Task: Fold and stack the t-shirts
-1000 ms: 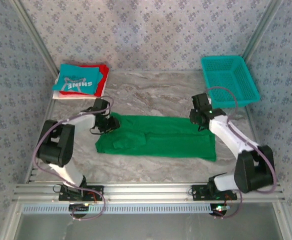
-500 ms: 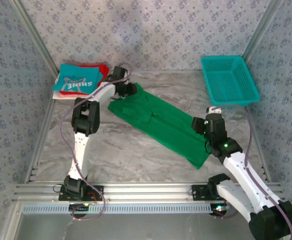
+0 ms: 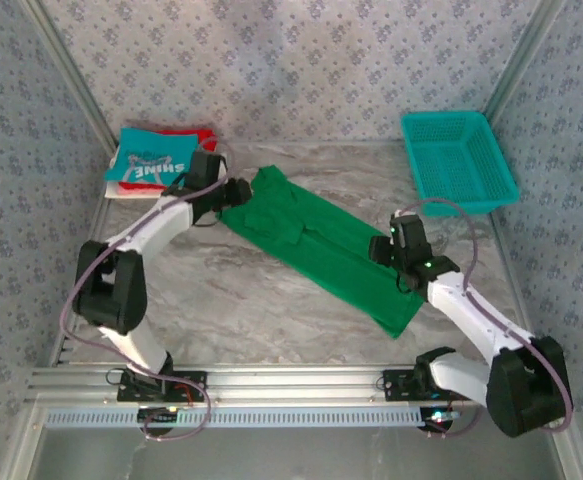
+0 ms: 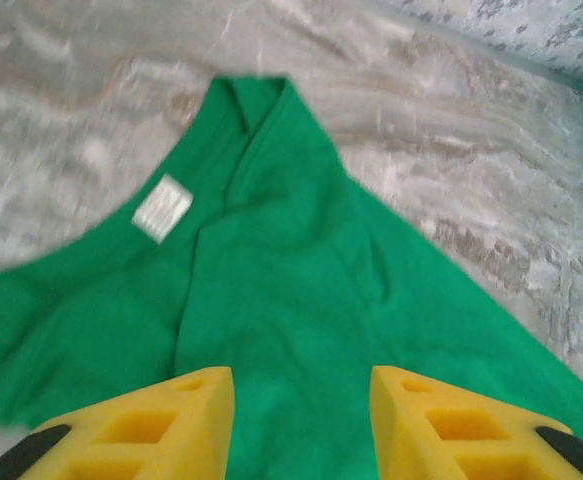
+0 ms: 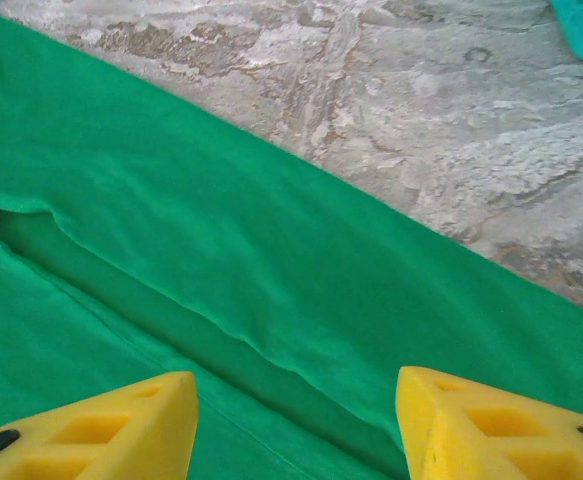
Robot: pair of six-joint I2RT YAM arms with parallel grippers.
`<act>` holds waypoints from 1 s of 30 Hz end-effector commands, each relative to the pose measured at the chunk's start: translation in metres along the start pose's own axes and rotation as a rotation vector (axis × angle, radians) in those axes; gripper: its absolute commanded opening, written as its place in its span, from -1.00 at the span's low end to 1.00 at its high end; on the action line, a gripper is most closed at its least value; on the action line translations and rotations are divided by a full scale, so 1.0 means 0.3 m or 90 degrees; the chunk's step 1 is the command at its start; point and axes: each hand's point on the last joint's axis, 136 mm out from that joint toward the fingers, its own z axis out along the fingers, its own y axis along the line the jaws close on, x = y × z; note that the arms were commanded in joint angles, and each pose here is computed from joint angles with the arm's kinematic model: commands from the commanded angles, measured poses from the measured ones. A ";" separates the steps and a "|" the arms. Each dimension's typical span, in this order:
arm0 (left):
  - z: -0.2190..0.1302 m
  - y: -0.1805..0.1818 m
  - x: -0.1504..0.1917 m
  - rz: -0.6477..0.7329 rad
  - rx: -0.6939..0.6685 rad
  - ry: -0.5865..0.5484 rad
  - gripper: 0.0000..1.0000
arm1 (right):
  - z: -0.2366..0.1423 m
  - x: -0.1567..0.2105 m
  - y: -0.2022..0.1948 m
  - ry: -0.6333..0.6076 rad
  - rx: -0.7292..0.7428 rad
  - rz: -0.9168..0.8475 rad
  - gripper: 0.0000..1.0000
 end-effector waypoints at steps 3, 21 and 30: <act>0.026 0.056 0.140 -0.045 -0.029 0.022 -0.30 | 0.022 -0.108 0.071 -0.023 -0.016 -0.006 0.14; 0.327 0.117 0.268 -0.056 -0.054 0.143 -0.44 | 0.007 -0.103 0.039 -0.025 0.020 -0.012 0.19; 0.557 0.122 0.034 -0.018 -0.039 0.147 -0.48 | 0.002 -0.062 0.028 -0.006 0.019 -0.003 0.21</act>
